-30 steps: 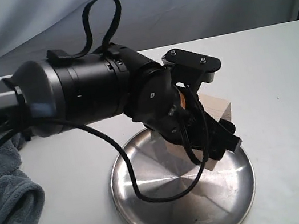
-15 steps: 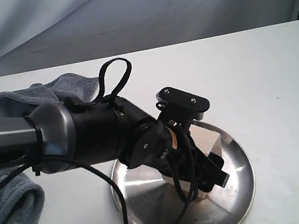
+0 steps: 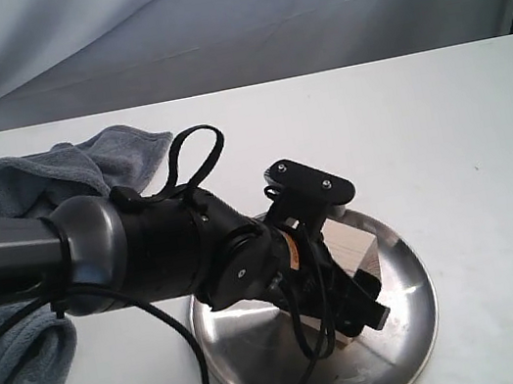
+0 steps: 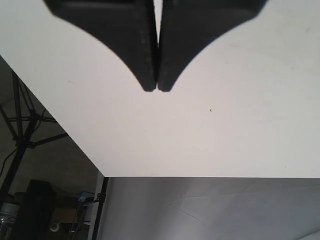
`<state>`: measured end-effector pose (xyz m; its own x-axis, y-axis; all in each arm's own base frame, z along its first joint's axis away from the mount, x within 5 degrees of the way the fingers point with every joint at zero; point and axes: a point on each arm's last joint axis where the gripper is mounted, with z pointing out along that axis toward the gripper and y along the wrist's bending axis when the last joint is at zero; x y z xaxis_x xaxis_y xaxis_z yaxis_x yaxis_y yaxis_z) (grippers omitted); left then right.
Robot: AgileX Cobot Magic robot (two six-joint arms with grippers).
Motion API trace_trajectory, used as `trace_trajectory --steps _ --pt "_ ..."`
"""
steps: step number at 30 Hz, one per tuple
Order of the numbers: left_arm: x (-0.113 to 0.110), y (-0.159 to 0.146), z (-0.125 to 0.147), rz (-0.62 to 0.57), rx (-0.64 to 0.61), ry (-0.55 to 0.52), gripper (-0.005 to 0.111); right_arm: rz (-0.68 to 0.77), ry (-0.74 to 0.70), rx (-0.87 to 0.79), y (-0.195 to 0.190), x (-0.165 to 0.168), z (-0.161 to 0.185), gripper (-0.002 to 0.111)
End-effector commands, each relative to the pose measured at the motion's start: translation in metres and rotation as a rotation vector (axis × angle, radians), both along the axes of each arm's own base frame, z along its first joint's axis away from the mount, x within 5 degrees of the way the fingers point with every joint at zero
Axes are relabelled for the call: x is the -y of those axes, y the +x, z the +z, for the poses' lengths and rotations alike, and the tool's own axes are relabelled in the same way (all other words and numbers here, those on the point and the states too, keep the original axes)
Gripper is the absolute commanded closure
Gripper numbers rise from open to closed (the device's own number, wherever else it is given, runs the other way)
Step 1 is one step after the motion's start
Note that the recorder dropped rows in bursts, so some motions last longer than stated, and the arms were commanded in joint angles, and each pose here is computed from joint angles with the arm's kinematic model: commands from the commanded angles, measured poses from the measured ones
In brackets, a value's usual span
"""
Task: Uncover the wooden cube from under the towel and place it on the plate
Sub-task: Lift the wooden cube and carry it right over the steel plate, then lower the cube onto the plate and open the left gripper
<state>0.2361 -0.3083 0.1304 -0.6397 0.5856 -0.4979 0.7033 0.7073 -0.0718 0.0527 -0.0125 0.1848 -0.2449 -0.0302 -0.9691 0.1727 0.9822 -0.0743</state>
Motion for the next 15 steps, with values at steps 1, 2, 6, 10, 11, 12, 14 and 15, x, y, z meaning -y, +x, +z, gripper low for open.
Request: trace_trajectory --steps 1,2,6,10,11,12,14,15 --pt "0.0029 0.0003 0.0007 -0.021 0.031 -0.016 0.088 0.000 0.002 0.001 -0.0002 -0.0001 -0.0009 0.108" --pt "0.0029 0.0003 -0.0002 -0.021 0.029 -0.014 0.084 0.000 0.002 0.001 -0.0002 -0.0001 -0.0009 0.108" --pt "0.0011 -0.0009 -0.0048 -0.018 0.007 0.014 0.065 0.000 0.002 0.001 -0.0002 -0.0001 -0.0009 0.108" --pt "-0.0004 -0.0019 -0.0067 -0.017 -0.008 0.035 0.046 0.000 0.002 0.001 -0.0002 -0.0001 -0.0009 0.108" --pt "-0.0004 -0.0019 -0.0067 -0.017 -0.008 0.035 0.043 0.000 0.002 0.001 -0.0002 -0.0001 -0.0009 0.108" --pt "-0.0004 -0.0019 -0.0067 -0.017 -0.008 0.035 0.039 0.000 0.002 0.001 -0.0002 -0.0001 -0.0009 0.108" --pt "-0.0003 -0.0018 -0.0066 -0.017 -0.007 0.033 0.032 0.000 0.002 0.001 -0.0002 -0.0001 -0.0009 0.108" --pt "-0.0003 -0.0018 -0.0066 -0.017 -0.007 0.033 0.029 0.000 0.002 0.001 -0.0002 -0.0001 -0.0009 0.108"
